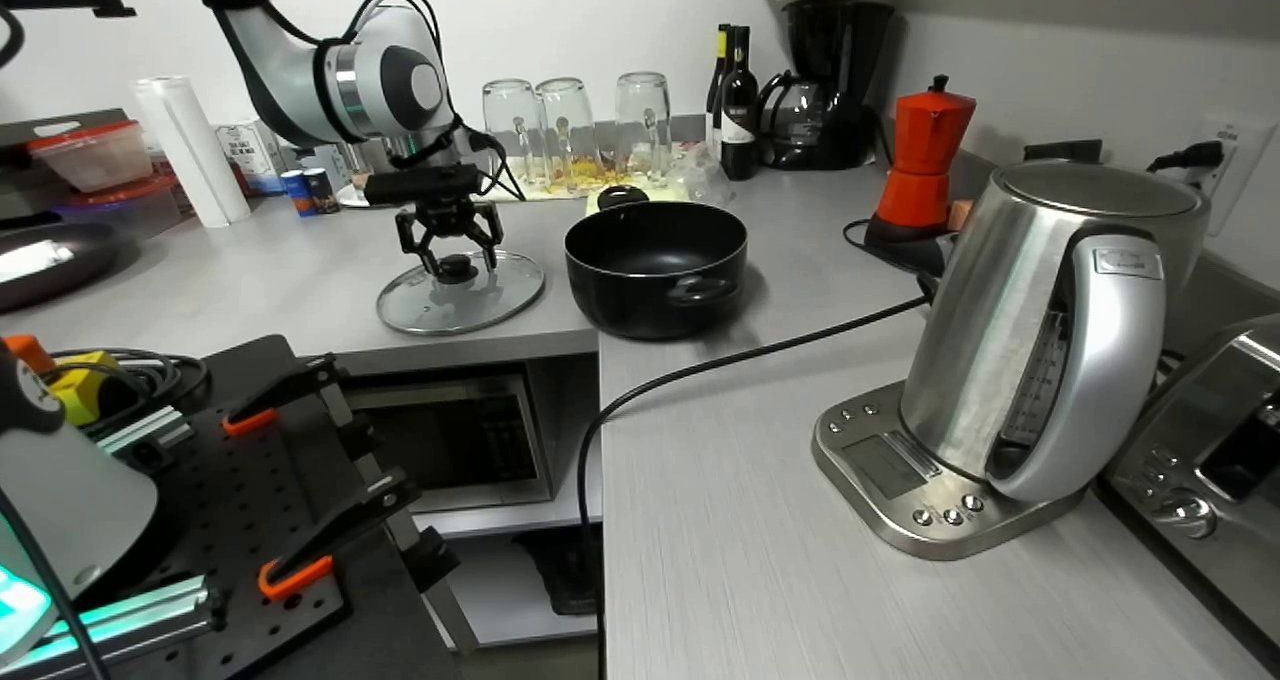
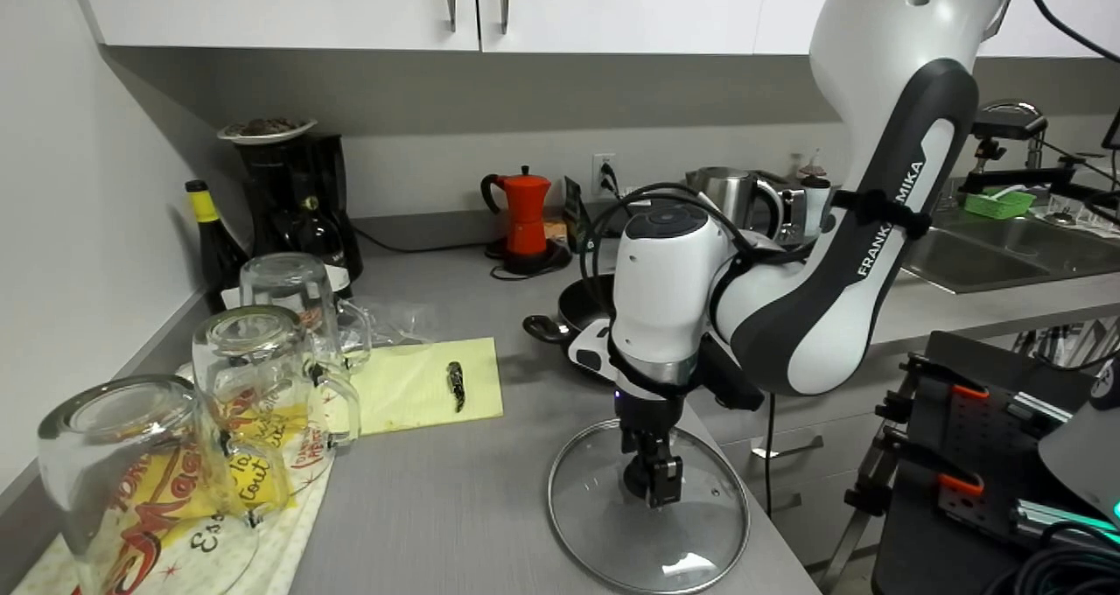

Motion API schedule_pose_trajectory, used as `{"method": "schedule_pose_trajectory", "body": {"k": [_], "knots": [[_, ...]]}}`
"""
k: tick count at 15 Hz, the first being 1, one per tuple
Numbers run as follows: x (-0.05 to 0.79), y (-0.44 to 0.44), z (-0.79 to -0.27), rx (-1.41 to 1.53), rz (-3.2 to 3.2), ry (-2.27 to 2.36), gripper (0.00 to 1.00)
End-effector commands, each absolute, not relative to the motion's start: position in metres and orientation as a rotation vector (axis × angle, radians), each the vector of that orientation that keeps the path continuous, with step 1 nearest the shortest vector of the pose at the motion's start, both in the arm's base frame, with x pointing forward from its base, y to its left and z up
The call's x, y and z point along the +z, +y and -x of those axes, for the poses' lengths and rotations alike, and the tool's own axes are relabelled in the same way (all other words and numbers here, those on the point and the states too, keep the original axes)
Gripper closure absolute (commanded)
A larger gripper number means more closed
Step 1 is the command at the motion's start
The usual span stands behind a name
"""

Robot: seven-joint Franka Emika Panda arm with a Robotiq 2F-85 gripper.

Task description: Put the lid on the pot

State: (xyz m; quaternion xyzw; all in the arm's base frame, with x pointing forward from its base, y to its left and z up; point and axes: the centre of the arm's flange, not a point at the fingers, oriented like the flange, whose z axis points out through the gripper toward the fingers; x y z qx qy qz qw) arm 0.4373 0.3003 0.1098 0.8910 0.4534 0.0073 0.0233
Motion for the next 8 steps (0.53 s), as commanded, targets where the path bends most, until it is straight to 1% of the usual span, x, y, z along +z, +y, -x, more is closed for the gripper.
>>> {"method": "schedule_pose_trajectory", "body": {"k": [1, 4, 5, 6, 8], "knots": [[0.114, 0.294, -0.428, 0.062, -2.741, 1.381, 0.44], [0.123, 0.295, -0.428, 0.08, -2.736, 1.372, 0.62], [0.124, 0.294, -0.428, 0.081, -2.733, 1.369, 0.63], [0.126, 0.294, -0.429, 0.089, -2.733, 1.366, 0.7], [0.129, 0.292, -0.429, 0.095, -2.73, 1.356, 0.75]]}}
